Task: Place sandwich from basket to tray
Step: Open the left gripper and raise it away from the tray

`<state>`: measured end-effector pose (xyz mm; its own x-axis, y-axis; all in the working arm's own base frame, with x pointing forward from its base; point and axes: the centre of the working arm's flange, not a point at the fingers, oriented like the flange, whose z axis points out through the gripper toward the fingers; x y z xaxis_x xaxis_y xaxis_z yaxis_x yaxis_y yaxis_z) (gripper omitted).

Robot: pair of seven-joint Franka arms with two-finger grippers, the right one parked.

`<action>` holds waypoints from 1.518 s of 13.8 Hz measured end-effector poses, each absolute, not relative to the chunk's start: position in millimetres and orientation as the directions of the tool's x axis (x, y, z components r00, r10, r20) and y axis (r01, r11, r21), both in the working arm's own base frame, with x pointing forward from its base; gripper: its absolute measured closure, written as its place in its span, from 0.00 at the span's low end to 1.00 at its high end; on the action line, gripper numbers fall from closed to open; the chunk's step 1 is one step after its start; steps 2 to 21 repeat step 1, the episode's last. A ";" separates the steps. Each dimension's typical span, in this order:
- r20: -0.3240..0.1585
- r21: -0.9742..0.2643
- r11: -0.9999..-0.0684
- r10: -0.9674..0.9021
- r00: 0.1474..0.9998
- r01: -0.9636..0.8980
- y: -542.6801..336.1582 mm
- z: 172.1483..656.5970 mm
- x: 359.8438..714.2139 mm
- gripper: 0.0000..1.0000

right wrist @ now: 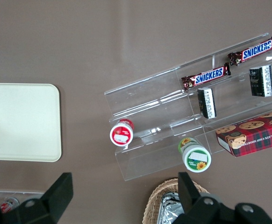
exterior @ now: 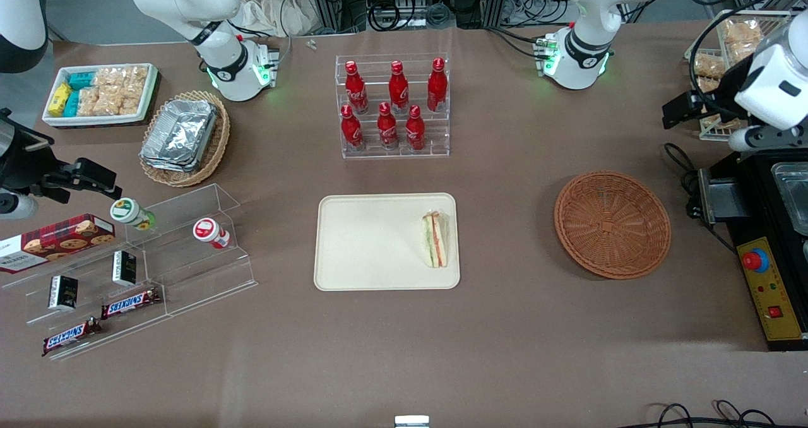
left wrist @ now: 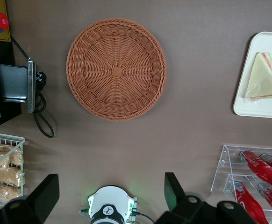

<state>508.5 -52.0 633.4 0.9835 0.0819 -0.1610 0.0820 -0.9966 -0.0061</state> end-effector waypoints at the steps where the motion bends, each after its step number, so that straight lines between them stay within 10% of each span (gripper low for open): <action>1: -0.156 -0.007 -0.997 0.072 0.985 0.072 -57.4 631.9 508.4 0.00; 21: -0.156 -0.007 -0.997 0.072 0.985 0.072 -57.4 631.9 508.4 0.00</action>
